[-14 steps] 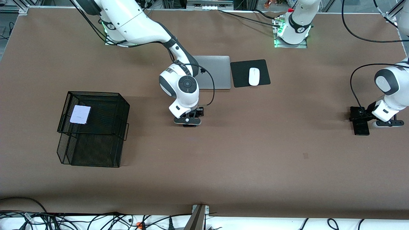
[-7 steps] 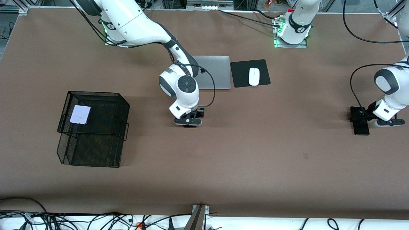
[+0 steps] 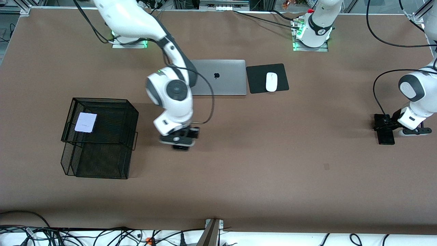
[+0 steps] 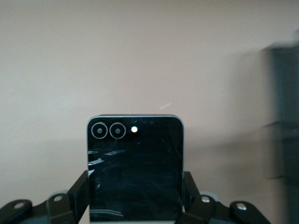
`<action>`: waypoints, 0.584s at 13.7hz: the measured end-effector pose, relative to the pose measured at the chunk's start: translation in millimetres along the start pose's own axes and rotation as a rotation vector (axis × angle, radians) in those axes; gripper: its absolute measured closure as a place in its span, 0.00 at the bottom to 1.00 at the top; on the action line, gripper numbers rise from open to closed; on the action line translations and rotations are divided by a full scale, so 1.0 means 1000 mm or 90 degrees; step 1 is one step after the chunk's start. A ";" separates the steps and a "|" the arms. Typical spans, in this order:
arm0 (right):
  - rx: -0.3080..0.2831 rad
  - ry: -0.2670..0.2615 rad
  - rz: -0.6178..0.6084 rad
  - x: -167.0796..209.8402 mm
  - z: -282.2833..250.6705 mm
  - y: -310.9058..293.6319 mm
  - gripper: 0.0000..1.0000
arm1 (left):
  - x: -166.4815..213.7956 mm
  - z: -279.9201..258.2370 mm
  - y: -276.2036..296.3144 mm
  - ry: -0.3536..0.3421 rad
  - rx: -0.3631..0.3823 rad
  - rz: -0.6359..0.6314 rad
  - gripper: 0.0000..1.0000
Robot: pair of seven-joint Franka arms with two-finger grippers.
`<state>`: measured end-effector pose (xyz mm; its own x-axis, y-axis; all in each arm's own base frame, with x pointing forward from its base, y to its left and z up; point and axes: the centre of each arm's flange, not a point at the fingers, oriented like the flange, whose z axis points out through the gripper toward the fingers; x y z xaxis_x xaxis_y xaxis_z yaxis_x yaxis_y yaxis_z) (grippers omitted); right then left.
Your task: Place phones with both arms
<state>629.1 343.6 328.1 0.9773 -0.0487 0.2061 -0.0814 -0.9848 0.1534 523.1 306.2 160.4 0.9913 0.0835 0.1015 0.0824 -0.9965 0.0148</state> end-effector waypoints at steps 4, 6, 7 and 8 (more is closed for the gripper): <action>-0.041 -0.015 -0.075 0.059 -0.034 0.136 0.20 | 0.001 -0.003 0.000 0.001 0.002 -0.001 0.20; -0.056 -0.030 -0.108 0.077 -0.022 0.195 0.20 | 0.001 -0.003 0.000 0.002 0.002 -0.006 0.20; -0.052 -0.040 -0.116 0.082 -0.016 0.218 0.20 | 0.001 -0.004 0.000 0.003 0.002 -0.014 0.20; -0.046 -0.049 -0.123 0.085 -0.009 0.238 0.20 | 0.002 -0.004 0.000 0.003 0.002 -0.023 0.20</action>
<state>691.3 107.0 391.4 0.9879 0.1250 0.0914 0.0984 -0.9625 0.2528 524.2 306.3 164.4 0.9872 0.1191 0.1059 0.1182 -0.9929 0.0151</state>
